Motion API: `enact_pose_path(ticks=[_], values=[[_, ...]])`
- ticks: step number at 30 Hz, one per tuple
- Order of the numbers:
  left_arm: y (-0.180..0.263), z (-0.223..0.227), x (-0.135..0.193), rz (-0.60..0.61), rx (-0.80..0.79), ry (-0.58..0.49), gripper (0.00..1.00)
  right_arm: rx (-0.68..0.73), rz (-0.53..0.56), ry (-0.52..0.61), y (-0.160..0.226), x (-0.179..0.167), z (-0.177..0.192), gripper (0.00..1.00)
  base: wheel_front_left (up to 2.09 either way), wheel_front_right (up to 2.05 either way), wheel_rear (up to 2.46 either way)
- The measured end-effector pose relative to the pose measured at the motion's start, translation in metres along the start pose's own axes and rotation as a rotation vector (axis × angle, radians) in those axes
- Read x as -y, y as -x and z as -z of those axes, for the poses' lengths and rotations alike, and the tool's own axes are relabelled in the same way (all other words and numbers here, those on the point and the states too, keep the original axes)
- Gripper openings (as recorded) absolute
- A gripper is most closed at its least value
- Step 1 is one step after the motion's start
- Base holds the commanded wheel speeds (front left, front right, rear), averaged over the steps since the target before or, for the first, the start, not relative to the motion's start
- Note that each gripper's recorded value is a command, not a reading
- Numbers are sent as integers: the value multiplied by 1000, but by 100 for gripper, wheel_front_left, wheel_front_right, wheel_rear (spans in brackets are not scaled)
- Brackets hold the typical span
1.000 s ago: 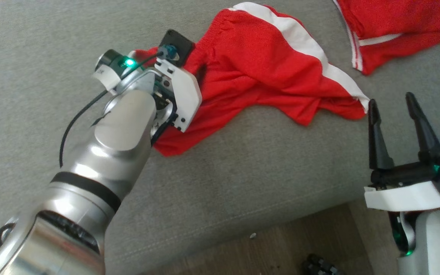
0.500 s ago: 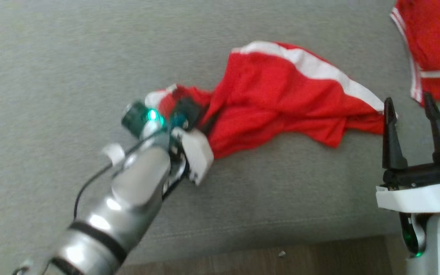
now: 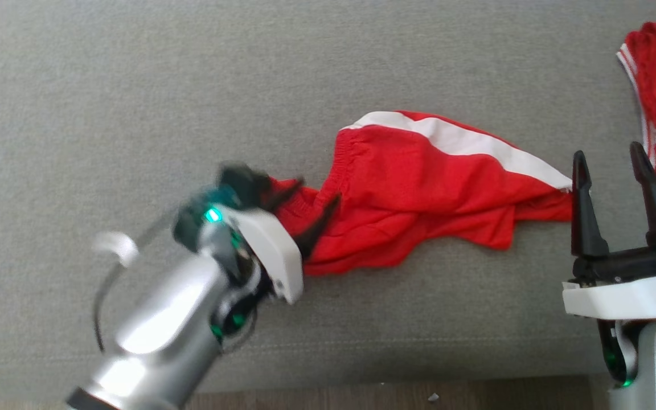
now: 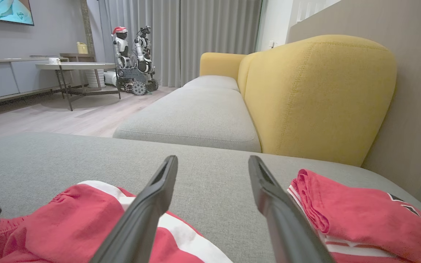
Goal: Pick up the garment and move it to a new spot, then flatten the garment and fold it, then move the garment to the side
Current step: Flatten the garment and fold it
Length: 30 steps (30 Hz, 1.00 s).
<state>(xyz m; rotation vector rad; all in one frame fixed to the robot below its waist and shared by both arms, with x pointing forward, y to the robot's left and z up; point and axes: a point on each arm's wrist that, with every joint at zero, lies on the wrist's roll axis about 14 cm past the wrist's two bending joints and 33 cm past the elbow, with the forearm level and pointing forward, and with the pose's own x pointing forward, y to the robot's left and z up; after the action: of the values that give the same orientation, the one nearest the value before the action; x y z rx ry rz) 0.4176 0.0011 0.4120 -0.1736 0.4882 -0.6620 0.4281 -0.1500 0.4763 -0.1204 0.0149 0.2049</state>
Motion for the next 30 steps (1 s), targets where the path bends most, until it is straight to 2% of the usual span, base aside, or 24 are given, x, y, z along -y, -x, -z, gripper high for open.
enact_pose_path(ticks=[5,8,12,15,18,23,30], values=[[-6,-55,-9,12,36,141,100,-4,30,-1,7,9,0,100,0,0,0],[-14,-68,-12,40,-48,234,100,-15,42,-2,11,13,3,100,0,0,0],[-27,-63,-15,75,-226,329,100,-34,49,-10,14,13,11,100,0,0,0],[-38,-64,-18,81,-296,339,100,-52,66,-16,17,17,18,100,0,0,0],[-49,-65,-28,57,-330,288,100,-66,86,-19,19,23,24,100,0,0,0],[-61,-33,-35,33,-441,168,100,-72,110,-18,20,30,29,100,0,0,0],[-71,-9,-46,15,-494,123,100,-97,134,-18,26,37,37,100,0,0,0]])
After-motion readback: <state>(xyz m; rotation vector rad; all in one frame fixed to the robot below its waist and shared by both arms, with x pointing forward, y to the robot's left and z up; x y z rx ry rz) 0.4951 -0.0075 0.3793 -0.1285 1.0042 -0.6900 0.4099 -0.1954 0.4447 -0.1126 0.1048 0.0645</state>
